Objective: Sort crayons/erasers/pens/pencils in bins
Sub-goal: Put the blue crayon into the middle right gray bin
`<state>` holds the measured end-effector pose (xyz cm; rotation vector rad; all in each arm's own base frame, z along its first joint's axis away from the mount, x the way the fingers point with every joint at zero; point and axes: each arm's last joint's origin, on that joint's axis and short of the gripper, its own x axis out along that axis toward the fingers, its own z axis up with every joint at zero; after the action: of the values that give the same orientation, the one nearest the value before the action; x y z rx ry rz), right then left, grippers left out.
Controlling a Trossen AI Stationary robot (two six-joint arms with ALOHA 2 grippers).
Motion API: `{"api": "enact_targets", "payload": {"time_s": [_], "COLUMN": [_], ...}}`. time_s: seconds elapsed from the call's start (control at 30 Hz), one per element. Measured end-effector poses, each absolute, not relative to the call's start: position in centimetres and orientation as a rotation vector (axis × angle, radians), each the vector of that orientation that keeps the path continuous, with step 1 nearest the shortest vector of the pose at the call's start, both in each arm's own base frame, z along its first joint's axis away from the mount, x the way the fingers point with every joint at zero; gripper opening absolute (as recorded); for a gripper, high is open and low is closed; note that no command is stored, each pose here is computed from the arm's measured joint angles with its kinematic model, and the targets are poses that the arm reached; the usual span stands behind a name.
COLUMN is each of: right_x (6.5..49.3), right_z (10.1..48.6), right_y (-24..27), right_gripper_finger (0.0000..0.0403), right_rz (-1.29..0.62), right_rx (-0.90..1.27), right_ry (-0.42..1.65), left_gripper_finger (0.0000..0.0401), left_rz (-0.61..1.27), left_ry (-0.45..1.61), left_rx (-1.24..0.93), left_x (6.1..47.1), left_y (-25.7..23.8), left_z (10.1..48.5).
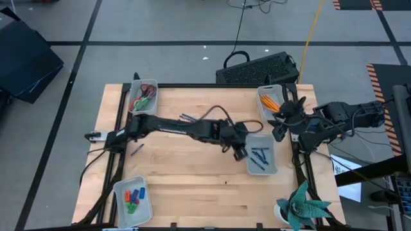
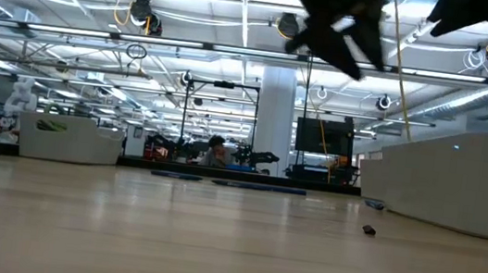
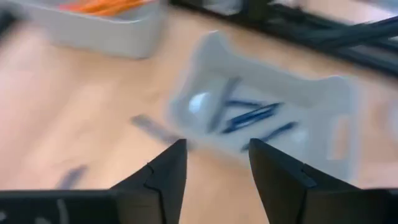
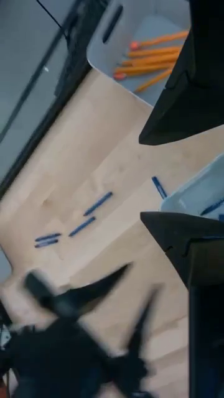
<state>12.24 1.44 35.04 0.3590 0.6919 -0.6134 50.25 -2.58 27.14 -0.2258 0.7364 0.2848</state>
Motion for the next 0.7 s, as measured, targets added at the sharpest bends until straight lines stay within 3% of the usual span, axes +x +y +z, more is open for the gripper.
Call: {"api": "enact_targets", "payload": {"time_s": [0.17,0.3,0.43,0.7], "right_x": [11.9,11.8,11.9,12.3], "right_z": [35.2,35.2,35.2,33.9], "right_y": [1.3,1.3,1.4,1.5], "right_gripper_finger": [0.018,0.0181,0.0181,0.0181], "right_rz": [-0.583,-0.553,-0.536,-0.541], "right_rx": [0.27,0.222,0.234,0.23], "right_ry": [0.699,0.719,0.722,0.741], "left_gripper_finger": [0.0162,0.0171,0.0207,0.0303], "left_rz": [0.422,0.5,0.607,0.475], "left_ry": [0.865,1.141,1.363,1.553], "left_rx": [-0.196,-0.271,-0.254,-0.163], "left_x": [47.2,44.6,42.0,40.3], "left_y": [0.7,3.6,6.4,10.8], "left_z": [29.4,28.3,27.9,25.2]}}
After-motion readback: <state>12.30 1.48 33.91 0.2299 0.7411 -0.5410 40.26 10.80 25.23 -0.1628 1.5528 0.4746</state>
